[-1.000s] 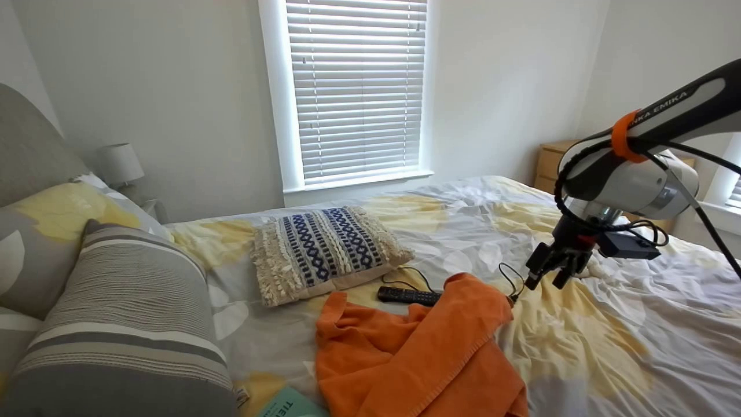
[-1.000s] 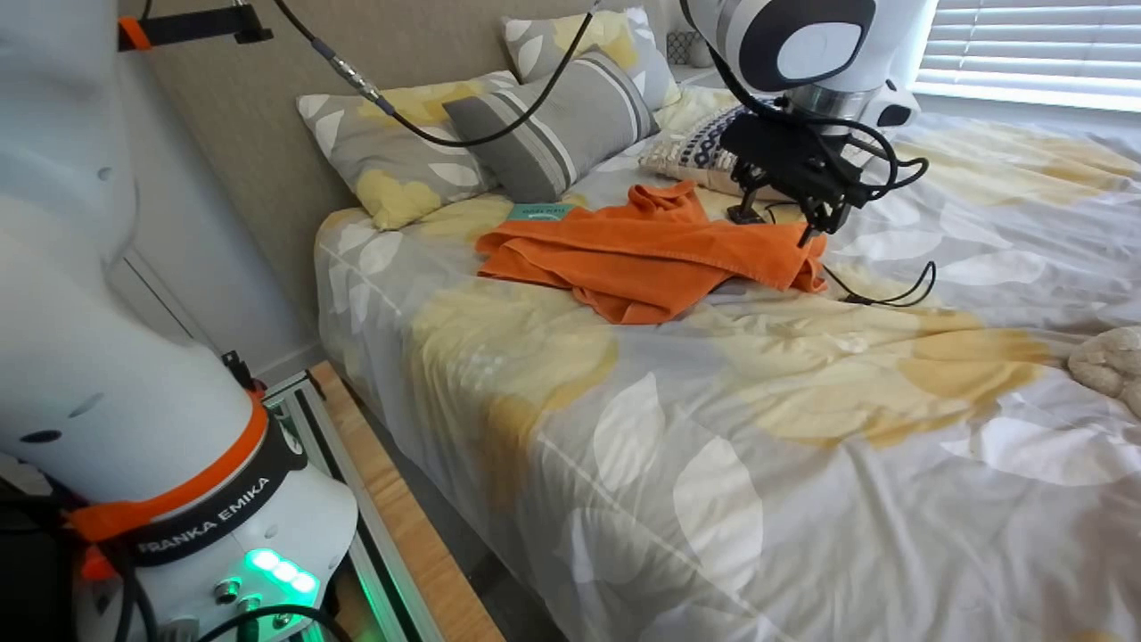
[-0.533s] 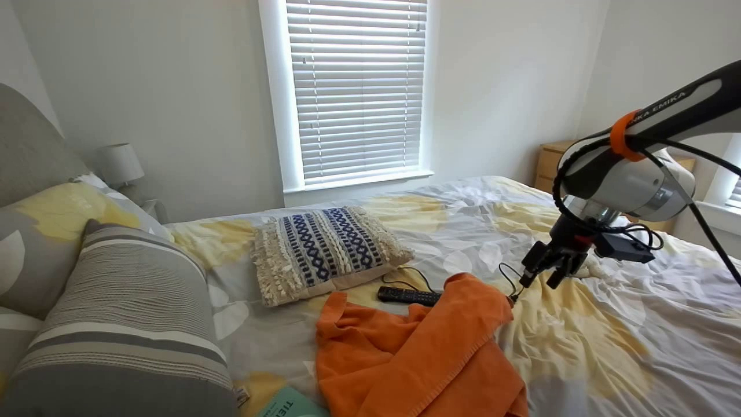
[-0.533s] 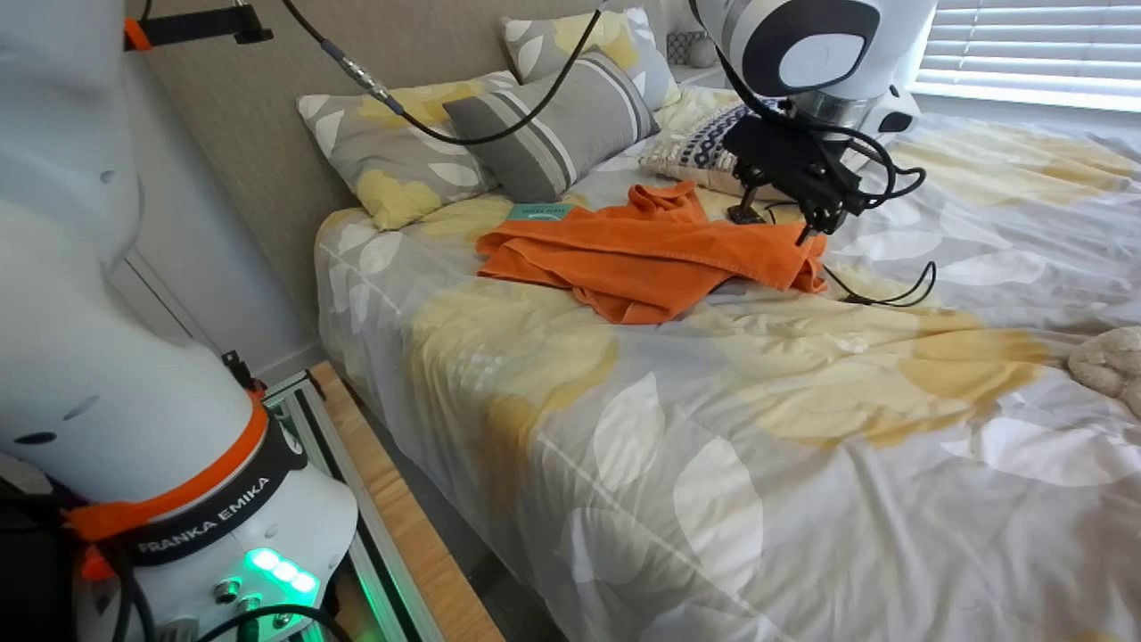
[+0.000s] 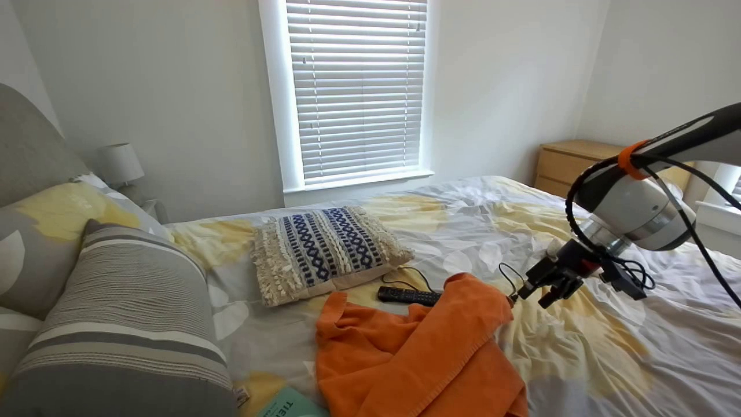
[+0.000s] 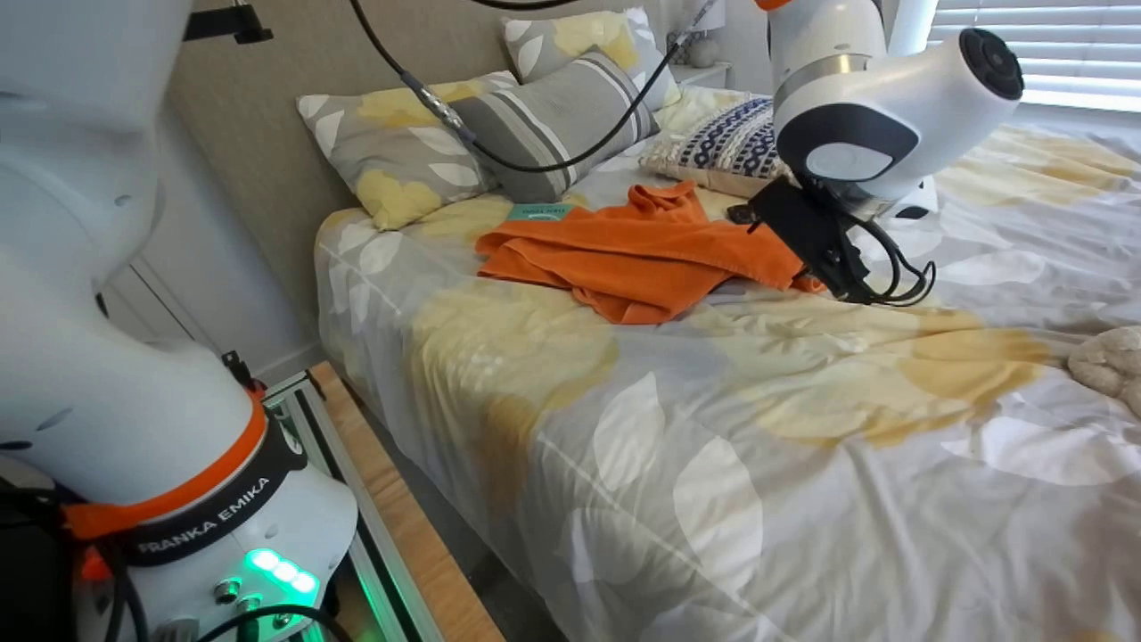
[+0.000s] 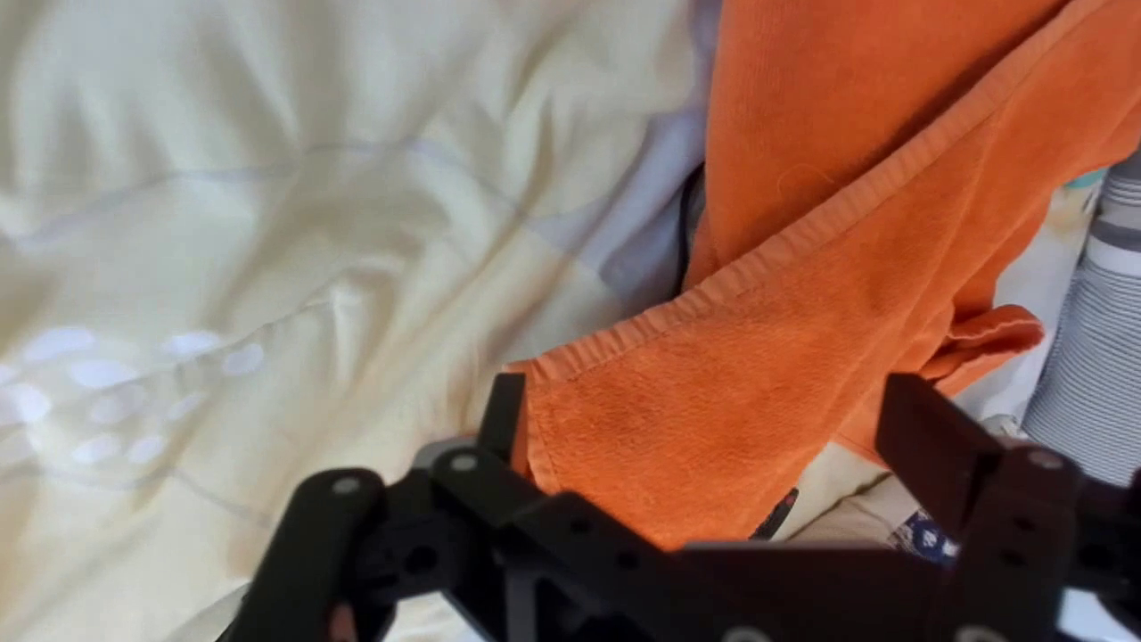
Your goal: Fold the towel in half from right to left.
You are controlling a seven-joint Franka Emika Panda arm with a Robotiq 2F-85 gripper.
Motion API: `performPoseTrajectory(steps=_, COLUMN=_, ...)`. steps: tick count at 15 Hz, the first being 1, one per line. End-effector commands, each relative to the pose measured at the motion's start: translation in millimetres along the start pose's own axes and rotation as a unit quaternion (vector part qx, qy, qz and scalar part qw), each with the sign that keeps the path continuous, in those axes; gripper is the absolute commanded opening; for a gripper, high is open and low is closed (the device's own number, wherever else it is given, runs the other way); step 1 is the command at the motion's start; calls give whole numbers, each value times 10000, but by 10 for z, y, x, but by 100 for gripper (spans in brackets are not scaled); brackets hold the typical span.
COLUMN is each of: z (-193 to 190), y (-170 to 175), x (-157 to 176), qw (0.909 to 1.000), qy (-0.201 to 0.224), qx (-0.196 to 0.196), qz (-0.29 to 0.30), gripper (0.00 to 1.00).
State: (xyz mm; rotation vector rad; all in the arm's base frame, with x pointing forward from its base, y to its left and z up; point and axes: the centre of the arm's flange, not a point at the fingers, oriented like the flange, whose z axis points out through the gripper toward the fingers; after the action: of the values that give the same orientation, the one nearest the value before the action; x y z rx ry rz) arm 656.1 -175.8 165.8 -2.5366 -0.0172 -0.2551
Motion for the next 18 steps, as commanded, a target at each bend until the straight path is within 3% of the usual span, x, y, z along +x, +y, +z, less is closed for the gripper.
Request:
performPoseTrajectory(steps=1, z=214, y=326, x=79, qw=9982, qy=187, qx=566, qz=27, gripper=100)
performPoseTrajectory(steps=7, z=550, y=456, x=197, qw=9960, qy=278, qx=846, qz=2, gripper=100)
performPoseTrajectory(steps=14, z=846, y=558, x=355, qw=9957, qy=293, qx=864, qz=-164, gripper=100)
performPoseTrajectory(steps=15, z=869, y=562, x=363, qw=9954, qy=287, qx=893, qz=-192, gripper=91)
performPoseTrajectory(steps=16, z=888, y=564, x=366, qw=9952, qy=289, qx=918, qz=-202, gripper=73)
performPoseTrajectory(steps=18, z=903, y=548, x=380, qw=9946, qy=264, qx=981, qz=-203, gripper=58)
